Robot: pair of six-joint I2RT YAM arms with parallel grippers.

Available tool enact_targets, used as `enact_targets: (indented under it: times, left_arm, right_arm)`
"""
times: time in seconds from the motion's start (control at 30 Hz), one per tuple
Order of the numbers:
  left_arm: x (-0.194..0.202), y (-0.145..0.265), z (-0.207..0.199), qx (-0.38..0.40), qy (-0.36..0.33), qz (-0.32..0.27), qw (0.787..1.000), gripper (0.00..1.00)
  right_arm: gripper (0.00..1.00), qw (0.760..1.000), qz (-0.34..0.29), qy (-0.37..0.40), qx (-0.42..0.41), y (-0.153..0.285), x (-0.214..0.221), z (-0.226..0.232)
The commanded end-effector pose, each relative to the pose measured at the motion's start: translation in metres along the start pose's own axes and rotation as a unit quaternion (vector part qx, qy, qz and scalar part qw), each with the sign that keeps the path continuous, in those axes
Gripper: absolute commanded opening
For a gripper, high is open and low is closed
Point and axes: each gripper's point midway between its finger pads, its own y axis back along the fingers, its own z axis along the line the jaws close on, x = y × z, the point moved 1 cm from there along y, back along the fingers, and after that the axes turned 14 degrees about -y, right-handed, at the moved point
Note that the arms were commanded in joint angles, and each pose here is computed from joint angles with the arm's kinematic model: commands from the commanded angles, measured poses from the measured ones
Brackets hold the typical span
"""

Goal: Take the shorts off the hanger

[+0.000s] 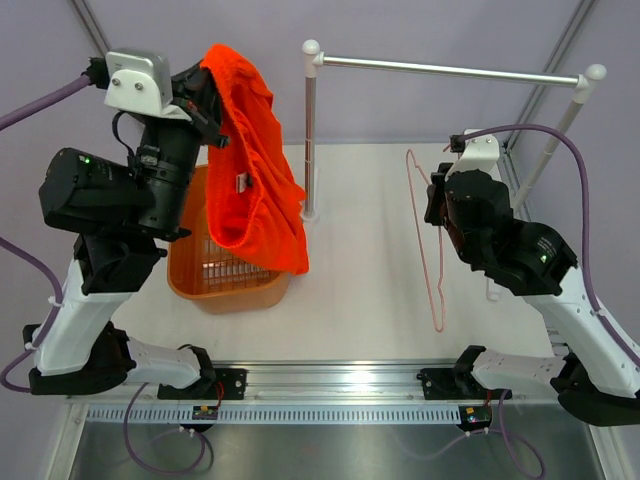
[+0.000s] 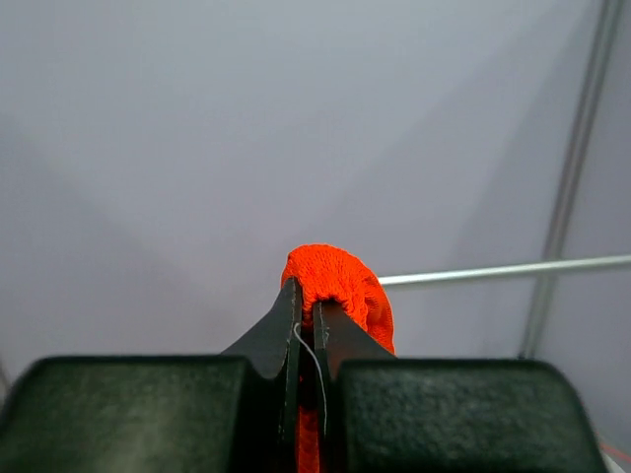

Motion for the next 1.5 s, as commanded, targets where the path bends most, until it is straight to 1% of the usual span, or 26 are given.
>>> enact_targets:
  times: [0.0, 0.1, 0.17, 0.27, 0.33, 0.4, 0.43, 0.57, 0.63, 0.7, 0.73, 0.77, 0.83, 0.87, 0.93, 0.97, 1.03, 1.1, 1.13, 1.2, 1.23, 1.27, 1.3, 1.37, 1.4, 1.47]
  left_arm:
    - [-0.041, -0.002, 0.055, -0.102, -0.029, -0.071, 0.992, 0.00]
    - [-0.024, -0.010, 0.052, -0.107, -0.047, -0.061, 0.991, 0.00]
    - [-0.012, -0.011, 0.051, -0.107, -0.028, -0.062, 0.992, 0.00]
    - [0.028, -0.022, 0.039, -0.090, -0.031, -0.027, 0.995, 0.00]
    - [0.071, -0.029, 0.032, -0.094, -0.047, 0.017, 0.994, 0.00]
    - [0.103, -0.030, 0.032, -0.104, -0.026, 0.045, 0.993, 0.00]
    - [0.136, -0.029, 0.022, -0.096, -0.028, 0.077, 0.992, 0.00]
    - [0.213, -0.007, 0.006, -0.100, 0.054, 0.161, 0.980, 0.00]
    - [0.245, 0.008, 0.006, -0.133, 0.074, 0.204, 0.967, 0.00]
    - [0.292, 0.030, 0.006, -0.175, 0.110, 0.272, 0.940, 0.02]
    - [0.309, 0.037, 0.002, -0.171, 0.124, 0.292, 0.933, 0.02]
    - [0.341, 0.048, 0.003, -0.181, 0.150, 0.321, 0.918, 0.02]
    - [0.371, 0.060, -0.015, -0.141, 0.204, 0.351, 0.903, 0.06]
    - [0.401, 0.075, -0.024, -0.134, 0.244, 0.380, 0.882, 0.08]
    - [0.423, 0.087, -0.033, -0.128, 0.280, 0.397, 0.865, 0.07]
    - [0.444, 0.103, -0.040, -0.132, 0.304, 0.420, 0.845, 0.07]
    - [0.453, 0.110, -0.047, -0.126, 0.326, 0.420, 0.837, 0.09]
    - [0.469, 0.127, -0.058, -0.126, 0.357, 0.437, 0.816, 0.18]
    - [0.470, 0.126, -0.062, -0.119, 0.376, 0.427, 0.814, 0.20]
    - [0.484, 0.142, -0.074, -0.110, 0.417, 0.442, 0.787, 0.26]
    - [0.487, 0.143, -0.076, -0.106, 0.430, 0.438, 0.782, 0.28]
    - [0.489, 0.144, -0.081, -0.097, 0.455, 0.438, 0.769, 0.31]
    - [0.498, 0.155, -0.086, -0.095, 0.464, 0.450, 0.757, 0.41]
    - [0.503, 0.156, -0.093, -0.080, 0.501, 0.448, 0.736, 0.50]
    - [0.505, 0.158, -0.095, -0.075, 0.510, 0.449, 0.730, 0.51]
    - [0.507, 0.160, -0.099, -0.065, 0.516, 0.447, 0.728, 0.66]
  right_arm:
    - [0.00, 1.000, 0.011, -0.011, -0.012, 0.004, 0.003, 0.000]
    - [0.00, 1.000, 0.009, -0.010, -0.013, 0.005, 0.002, -0.001]
    - [0.00, 1.000, 0.009, -0.009, -0.016, 0.005, 0.002, 0.000]
    - [0.00, 1.000, 0.015, -0.005, -0.016, 0.006, 0.005, 0.000]
    - [0.00, 1.000, 0.016, -0.005, -0.014, 0.005, 0.007, -0.002]
    - [0.00, 1.000, 0.018, -0.007, -0.016, 0.007, 0.009, -0.004]
    - [0.00, 1.000, 0.022, -0.003, -0.017, 0.006, 0.012, -0.004]
    - [0.00, 0.999, 0.028, 0.000, -0.020, 0.009, 0.016, -0.007]
    - [0.00, 0.999, 0.032, 0.002, -0.029, 0.010, 0.016, -0.004]
    - [0.00, 0.999, 0.038, 0.005, -0.039, 0.010, 0.017, 0.000]
    - [0.00, 0.998, 0.040, 0.005, -0.043, 0.010, 0.018, 0.002]
    - [0.00, 0.998, 0.042, 0.005, -0.044, 0.010, 0.019, 0.002]
    - [0.00, 0.998, 0.050, 0.008, -0.048, 0.008, 0.023, 0.006]
    - [0.00, 0.997, 0.051, 0.008, -0.051, 0.007, 0.024, 0.007]
    - [0.00, 0.997, 0.058, 0.012, -0.056, 0.006, 0.028, 0.009]
    - [0.00, 0.996, 0.059, 0.014, -0.058, 0.004, 0.029, 0.011]
    - [0.00, 0.996, 0.061, 0.023, -0.064, 0.005, 0.029, 0.013]
    - [0.00, 0.995, 0.059, 0.033, -0.076, 0.005, 0.026, 0.017]
    - [0.00, 0.995, 0.057, 0.035, -0.079, 0.005, 0.025, 0.018]
    - [0.00, 0.994, 0.052, 0.042, -0.089, 0.005, 0.021, 0.021]
    - [0.00, 0.993, 0.052, 0.044, -0.093, 0.005, 0.021, 0.022]
    - [0.00, 0.993, 0.051, 0.047, -0.098, 0.005, 0.020, 0.025]
    - [0.00, 0.992, 0.055, 0.048, -0.106, 0.005, 0.021, 0.028]
    - [0.00, 0.990, 0.058, 0.050, -0.116, 0.004, 0.023, 0.033]
    - [0.00, 0.989, 0.063, 0.052, -0.123, 0.004, 0.025, 0.036]
    - [0.00, 0.987, 0.069, 0.062, -0.134, 0.001, 0.029, 0.040]
